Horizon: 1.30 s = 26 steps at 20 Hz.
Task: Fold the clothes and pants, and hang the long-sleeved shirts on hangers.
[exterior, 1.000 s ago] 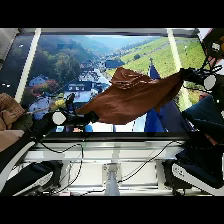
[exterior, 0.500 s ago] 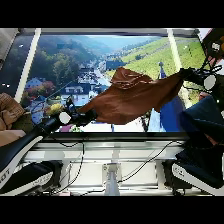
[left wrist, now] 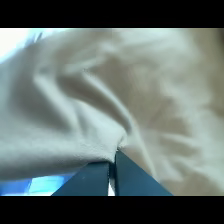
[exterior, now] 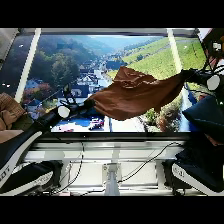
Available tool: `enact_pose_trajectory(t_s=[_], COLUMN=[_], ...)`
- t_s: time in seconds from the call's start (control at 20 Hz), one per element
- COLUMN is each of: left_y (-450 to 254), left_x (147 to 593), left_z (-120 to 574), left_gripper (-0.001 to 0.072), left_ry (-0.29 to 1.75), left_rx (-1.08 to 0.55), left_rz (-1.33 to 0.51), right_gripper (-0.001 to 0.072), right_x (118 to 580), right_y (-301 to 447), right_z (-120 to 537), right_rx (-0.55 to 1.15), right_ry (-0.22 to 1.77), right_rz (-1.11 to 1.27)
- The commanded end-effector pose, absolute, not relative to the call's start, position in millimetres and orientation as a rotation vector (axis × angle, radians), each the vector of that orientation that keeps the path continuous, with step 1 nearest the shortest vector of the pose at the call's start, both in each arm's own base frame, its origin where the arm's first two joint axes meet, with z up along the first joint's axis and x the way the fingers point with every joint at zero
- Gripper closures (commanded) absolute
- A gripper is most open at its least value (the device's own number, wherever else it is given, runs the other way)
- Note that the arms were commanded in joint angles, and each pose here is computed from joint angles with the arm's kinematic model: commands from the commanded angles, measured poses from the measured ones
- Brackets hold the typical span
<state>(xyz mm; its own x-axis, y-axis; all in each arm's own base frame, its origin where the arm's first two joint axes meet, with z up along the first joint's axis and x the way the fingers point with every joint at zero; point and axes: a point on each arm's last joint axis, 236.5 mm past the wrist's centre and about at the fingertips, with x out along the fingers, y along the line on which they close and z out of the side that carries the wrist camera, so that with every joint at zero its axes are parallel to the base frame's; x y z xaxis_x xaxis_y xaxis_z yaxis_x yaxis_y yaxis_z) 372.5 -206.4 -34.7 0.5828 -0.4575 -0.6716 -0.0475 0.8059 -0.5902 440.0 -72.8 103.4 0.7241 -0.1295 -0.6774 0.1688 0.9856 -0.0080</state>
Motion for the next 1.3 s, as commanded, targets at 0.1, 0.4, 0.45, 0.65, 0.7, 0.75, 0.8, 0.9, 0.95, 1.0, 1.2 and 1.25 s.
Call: enact_pose_trajectory(t_s=[0.1, 0.4, 0.45, 0.65, 0.7, 0.75, 0.8, 0.9, 0.95, 1.0, 1.2, 1.25], left_y=[-184.8, -172.3, -163.9, -146.4, -146.5, -146.2, -144.5, -135.6, -128.5, -123.0, -119.1, -120.0], left_x=[421.8, 376.1, 370.3, 348.1, 338.3, 325.1, 311.8, 295.5, 296.2, 299.4, 312.1, 314.5], left_z=[105.6, 170.5, 171.5, 140.7, 127.5, 113.0, 101.8, 85.5, 79.7, 73.7, 29.0, 14.9], left_gripper=[0.0683, 0.0684, 0.0684, 0.0683, 0.0683, 0.0683, 0.0684, 0.0684, 0.0684, 0.0683, 0.0683, 0.0683], left_ry=[0.570, 0.629, 0.648, 0.811, 0.882, 0.967, 1.042, 1.143, 1.158, 1.168, 1.275, 1.307], left_rx=[-0.510, -0.321, -0.291, -0.245, -0.232, -0.216, -0.200, -0.152, -0.121, -0.097, -0.021, 0.008], left_rz=[-0.357, -0.454, -0.427, -0.354, -0.355, -0.358, -0.360, -0.341, -0.318, -0.297, -0.284, -0.298], right_gripper=[0.0699, 0.0699, 0.0699, 0.0699, 0.0698, 0.0698, 0.0698, 0.0698, 0.0698, 0.0698, 0.0698, 0.0698], right_x=[404.7, 385.6, 378.2, 339.5, 330.9, 321.6, 315.1, 306.8, 306.3, 307.6, 314.2, 316.3], right_y=[-56.9, 11.4, 16.2, 29.2, 32.1, 35.9, 38.7, 41.4, 41.6, 40.8, 38.6, 37.9], right_z=[110.8, 142.6, 148.3, 145.3, 140.8, 136.1, 133.3, 129.9, 129.6, 129.9, 133.1, 134.2], right_rx=[0.012, 0.224, 0.224, 0.181, 0.181, 0.184, 0.187, 0.179, 0.163, 0.157, 0.146, 0.146], right_ry=[0.830, 0.789, 0.788, 0.890, 0.928, 0.971, 0.999, 1.033, 1.033, 1.027, 0.995, 0.986], right_rz=[-0.093, 0.124, 0.142, 0.206, 0.219, 0.236, 0.248, 0.268, 0.277, 0.277, 0.270, 0.267])
